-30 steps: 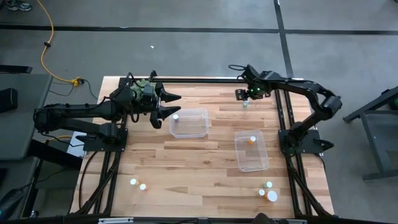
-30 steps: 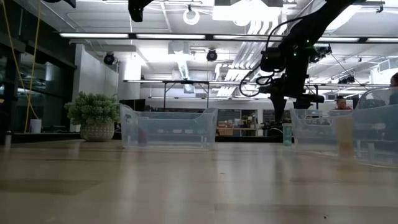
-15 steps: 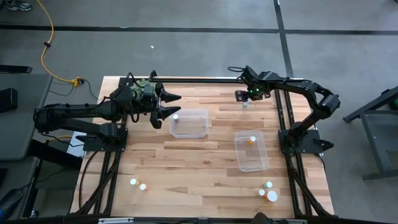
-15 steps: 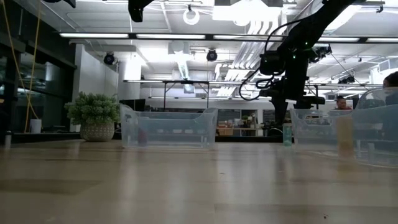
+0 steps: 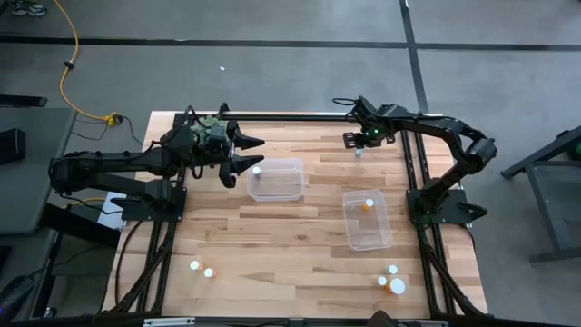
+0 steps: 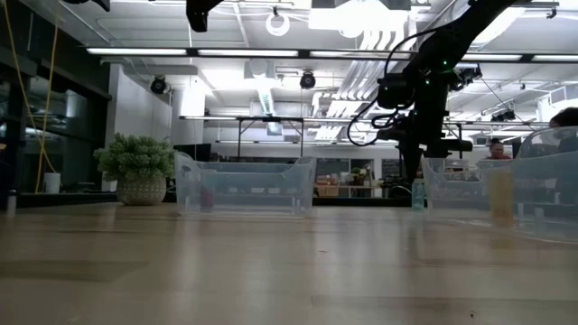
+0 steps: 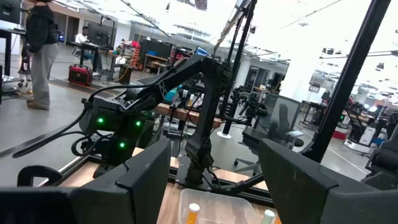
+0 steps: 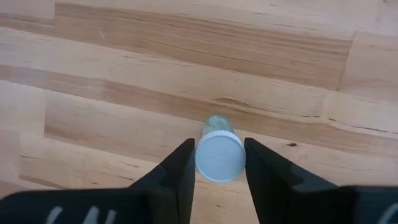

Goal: Pick and place medicine bottles into bin by pill shape (circle, oval)
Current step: Put the top blue tablet bottle into the bottom transparent bin, then put the orange capsule bottle into the top transparent bin

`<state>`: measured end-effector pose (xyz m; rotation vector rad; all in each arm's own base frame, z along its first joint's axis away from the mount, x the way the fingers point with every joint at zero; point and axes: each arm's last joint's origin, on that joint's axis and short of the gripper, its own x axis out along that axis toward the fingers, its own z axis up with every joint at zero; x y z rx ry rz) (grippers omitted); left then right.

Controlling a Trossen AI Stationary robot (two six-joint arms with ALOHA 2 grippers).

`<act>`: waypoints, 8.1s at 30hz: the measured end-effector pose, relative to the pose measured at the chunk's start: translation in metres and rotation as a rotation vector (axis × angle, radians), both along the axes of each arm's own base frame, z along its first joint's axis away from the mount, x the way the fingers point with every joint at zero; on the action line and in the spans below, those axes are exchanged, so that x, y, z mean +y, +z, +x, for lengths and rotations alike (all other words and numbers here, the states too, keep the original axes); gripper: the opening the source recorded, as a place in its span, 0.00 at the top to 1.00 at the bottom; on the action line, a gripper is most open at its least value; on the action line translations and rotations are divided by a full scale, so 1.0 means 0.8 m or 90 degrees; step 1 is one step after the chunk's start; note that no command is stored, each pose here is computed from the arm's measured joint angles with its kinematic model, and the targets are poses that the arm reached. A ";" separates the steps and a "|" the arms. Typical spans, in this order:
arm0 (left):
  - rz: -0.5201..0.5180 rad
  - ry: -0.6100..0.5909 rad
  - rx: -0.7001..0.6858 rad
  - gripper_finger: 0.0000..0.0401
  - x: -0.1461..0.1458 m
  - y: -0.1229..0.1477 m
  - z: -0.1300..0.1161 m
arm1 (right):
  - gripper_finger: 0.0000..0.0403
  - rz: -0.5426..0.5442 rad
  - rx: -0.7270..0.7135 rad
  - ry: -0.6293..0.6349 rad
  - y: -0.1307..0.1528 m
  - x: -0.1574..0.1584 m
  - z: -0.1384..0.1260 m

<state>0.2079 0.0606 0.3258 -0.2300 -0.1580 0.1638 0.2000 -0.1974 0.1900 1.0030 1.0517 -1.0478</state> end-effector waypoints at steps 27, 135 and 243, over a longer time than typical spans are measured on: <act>-0.004 0.031 -0.001 0.42 0.002 0.000 0.000 | 0.74 -0.346 -0.588 0.361 0.215 0.159 -0.015; -0.018 0.031 0.048 0.42 0.002 -0.010 0.000 | 0.48 0.008 0.079 0.513 0.025 0.278 0.056; 0.024 0.035 0.105 0.42 0.002 -0.019 0.001 | 0.48 0.159 0.006 0.289 0.141 0.429 -0.058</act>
